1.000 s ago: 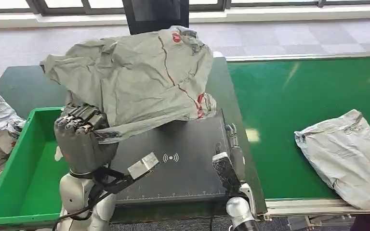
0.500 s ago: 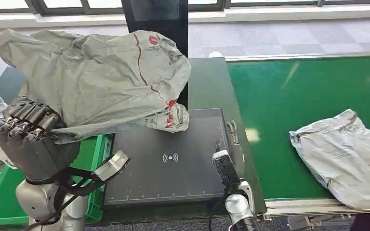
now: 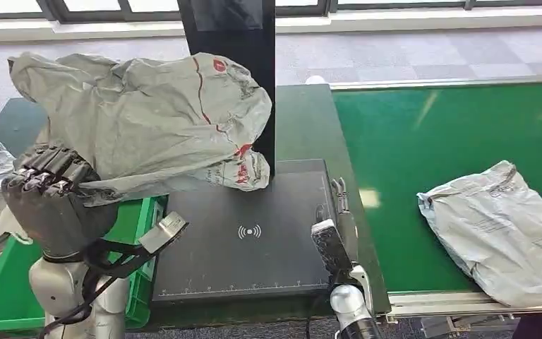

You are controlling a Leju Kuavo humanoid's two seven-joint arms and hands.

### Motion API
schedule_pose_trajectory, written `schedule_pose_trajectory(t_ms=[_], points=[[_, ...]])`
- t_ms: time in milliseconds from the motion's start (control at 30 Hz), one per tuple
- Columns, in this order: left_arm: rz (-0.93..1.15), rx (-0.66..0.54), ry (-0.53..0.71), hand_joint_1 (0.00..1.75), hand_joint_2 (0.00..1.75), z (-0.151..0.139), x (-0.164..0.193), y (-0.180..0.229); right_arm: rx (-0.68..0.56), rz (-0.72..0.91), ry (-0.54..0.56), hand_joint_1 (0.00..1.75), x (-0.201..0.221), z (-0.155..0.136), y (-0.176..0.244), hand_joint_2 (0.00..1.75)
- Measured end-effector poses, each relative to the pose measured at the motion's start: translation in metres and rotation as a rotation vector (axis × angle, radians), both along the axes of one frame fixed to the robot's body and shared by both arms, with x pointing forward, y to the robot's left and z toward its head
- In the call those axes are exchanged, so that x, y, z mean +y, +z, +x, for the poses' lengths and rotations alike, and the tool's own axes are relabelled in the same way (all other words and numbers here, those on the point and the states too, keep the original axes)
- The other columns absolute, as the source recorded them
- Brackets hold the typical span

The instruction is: Moved the parcel from conveyor to table for the left to box.

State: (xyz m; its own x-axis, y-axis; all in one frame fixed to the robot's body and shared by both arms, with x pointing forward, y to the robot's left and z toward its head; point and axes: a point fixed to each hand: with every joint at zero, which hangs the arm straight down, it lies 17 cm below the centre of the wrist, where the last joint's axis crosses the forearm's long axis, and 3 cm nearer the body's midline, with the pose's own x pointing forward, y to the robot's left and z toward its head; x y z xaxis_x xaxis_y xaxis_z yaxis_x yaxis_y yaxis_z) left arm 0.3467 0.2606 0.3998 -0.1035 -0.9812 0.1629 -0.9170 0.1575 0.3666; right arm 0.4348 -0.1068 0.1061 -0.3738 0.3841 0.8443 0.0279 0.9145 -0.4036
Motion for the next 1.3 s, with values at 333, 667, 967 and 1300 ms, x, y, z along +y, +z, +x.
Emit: schedule_pose_trajectory(t_ms=[333, 667, 967, 1300], points=[[-0.276, 0.341, 0.184, 1.75, 1.75, 0.065, 0.066, -0.120, -0.004, 0.012, -0.001, 0.00, -0.003, -0.001, 0.007, 0.00], [-0.347, 0.538, 0.325, 1.75, 1.75, 0.068, 0.124, -0.208, -0.004, 0.001, -0.003, 0.00, -0.007, -0.005, 0.010, 0.00], [-0.414, 0.562, 0.408, 1.75, 1.75, 0.052, 0.155, -0.227, -0.001, -0.019, -0.006, 0.00, -0.012, -0.003, 0.014, 0.00], [-0.498, 0.491, 0.450, 1.75, 1.75, 0.027, 0.187, -0.218, 0.007, -0.022, -0.006, 0.00, -0.015, -0.003, 0.011, 0.00]])
